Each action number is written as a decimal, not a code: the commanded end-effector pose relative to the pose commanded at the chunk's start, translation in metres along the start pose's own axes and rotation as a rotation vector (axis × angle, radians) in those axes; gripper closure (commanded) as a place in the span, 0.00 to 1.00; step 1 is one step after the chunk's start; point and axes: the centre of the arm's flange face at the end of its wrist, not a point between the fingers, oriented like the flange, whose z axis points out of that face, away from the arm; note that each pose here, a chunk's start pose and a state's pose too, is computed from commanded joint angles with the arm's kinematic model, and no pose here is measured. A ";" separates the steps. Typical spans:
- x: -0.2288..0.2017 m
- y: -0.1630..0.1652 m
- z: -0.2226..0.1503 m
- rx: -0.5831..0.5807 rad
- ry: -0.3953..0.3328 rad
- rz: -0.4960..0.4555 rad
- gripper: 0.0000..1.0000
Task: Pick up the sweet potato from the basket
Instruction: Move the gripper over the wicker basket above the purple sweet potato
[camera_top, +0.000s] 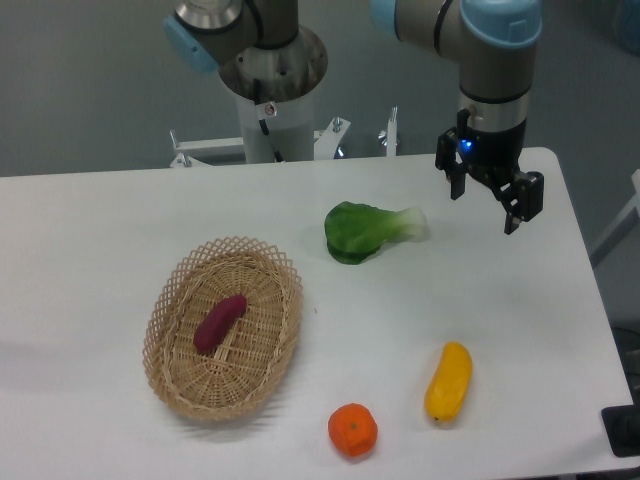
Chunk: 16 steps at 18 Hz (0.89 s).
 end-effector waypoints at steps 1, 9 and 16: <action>0.000 0.000 0.000 0.000 0.000 0.002 0.00; 0.021 -0.034 0.002 0.027 0.017 0.012 0.00; 0.045 -0.127 0.023 0.120 0.014 -0.319 0.00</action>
